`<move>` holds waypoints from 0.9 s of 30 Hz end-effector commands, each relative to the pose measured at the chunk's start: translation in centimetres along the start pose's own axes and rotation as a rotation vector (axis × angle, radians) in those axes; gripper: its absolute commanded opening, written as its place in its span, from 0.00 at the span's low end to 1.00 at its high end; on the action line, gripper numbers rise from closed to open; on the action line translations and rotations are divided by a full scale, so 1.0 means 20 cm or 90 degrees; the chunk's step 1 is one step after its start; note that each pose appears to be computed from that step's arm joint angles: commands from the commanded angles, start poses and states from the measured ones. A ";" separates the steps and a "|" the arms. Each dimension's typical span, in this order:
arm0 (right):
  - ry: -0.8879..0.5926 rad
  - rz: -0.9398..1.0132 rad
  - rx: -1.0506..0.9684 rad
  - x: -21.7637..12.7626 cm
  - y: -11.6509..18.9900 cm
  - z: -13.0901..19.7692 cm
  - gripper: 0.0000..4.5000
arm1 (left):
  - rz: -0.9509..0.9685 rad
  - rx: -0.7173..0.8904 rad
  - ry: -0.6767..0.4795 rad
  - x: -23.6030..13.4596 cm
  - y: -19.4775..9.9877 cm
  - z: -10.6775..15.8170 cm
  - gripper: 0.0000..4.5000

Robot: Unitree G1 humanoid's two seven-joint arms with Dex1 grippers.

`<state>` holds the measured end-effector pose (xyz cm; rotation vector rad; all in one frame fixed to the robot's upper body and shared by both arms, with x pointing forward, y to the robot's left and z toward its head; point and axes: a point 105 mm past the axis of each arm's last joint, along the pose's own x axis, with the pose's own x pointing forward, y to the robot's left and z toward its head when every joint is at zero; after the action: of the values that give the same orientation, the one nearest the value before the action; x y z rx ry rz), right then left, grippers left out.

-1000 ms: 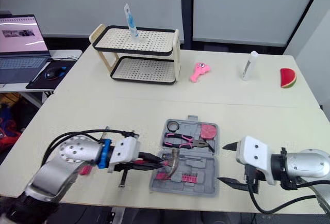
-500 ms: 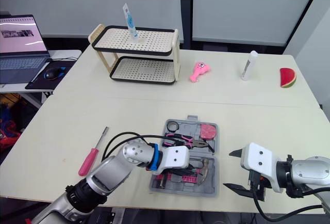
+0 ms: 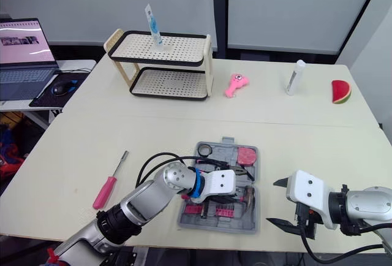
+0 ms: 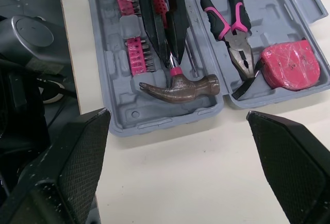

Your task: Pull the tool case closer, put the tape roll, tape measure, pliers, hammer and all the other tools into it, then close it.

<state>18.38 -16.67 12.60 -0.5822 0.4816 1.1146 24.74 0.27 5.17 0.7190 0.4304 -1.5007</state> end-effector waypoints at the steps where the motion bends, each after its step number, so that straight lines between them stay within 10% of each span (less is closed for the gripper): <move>1: -0.005 -0.006 -0.024 0.00 0.01 0.03 1.00 | -0.002 0.033 -0.015 0.00 0.01 0.06 0.02; 11: -0.009 -0.008 -0.025 0.00 0.01 0.04 1.00 | 0.002 0.033 -0.025 0.01 0.01 0.08 0.02; 23: -0.014 -0.010 -0.024 0.01 0.01 0.05 1.00 | 0.019 0.055 -0.101 -0.18 0.00 0.19 0.92; 27: -0.020 -0.012 -0.026 0.01 0.00 0.06 1.00 | 0.029 0.059 -0.154 -0.25 0.03 0.16 0.92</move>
<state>18.56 -16.24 12.78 -0.5901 0.4616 1.1051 24.41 1.68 9.90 0.6295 0.2325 -1.5359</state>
